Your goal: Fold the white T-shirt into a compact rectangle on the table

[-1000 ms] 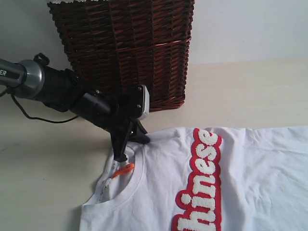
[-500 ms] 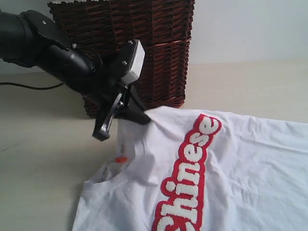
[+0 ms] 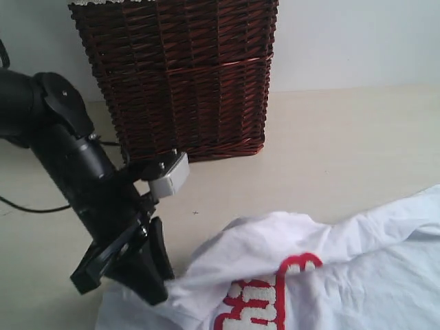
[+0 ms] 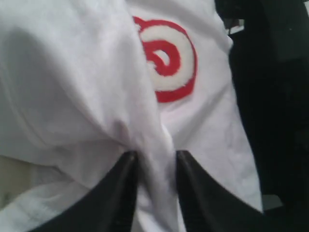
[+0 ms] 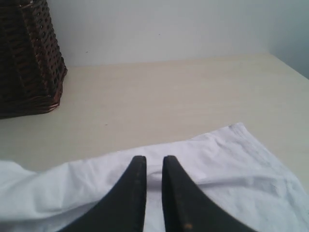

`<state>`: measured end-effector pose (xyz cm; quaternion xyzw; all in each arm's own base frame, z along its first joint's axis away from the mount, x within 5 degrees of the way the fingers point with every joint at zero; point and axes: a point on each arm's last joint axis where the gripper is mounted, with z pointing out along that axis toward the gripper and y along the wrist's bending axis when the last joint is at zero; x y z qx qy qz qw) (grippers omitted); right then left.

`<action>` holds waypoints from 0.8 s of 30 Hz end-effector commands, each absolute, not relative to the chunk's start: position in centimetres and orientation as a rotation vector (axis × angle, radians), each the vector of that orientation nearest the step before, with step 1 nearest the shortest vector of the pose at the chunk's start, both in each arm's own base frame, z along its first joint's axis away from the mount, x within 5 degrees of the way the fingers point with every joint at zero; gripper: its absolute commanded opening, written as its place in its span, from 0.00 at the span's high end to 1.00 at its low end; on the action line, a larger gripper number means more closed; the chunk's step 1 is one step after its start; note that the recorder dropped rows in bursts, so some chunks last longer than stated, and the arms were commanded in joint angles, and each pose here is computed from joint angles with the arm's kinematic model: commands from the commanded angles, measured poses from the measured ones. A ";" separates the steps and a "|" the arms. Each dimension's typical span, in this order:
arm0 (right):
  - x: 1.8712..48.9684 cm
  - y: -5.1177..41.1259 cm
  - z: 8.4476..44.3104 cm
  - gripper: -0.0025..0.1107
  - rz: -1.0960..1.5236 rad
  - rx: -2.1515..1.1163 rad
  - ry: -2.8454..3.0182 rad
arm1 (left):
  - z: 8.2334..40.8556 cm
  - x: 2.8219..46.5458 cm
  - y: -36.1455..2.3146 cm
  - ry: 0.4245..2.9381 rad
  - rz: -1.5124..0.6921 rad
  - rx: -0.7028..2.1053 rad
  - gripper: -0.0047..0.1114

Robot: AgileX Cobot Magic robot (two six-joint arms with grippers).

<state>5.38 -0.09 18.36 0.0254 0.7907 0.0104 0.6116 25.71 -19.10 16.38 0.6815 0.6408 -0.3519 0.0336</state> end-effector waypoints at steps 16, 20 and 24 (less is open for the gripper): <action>5.4 -0.1 18.3 0.86 0.025 0.056 1.815 | 20.1 27.0 -20.1 1.653 -0.890 1.918 0.37; 5.4 -0.1 18.3 0.86 0.025 0.056 1.815 | 16.8 28.1 -21.6 1.713 -0.852 1.870 0.37; 5.4 -0.1 18.3 0.86 0.025 0.056 1.815 | 13.0 29.1 -22.0 1.773 -0.777 1.868 0.37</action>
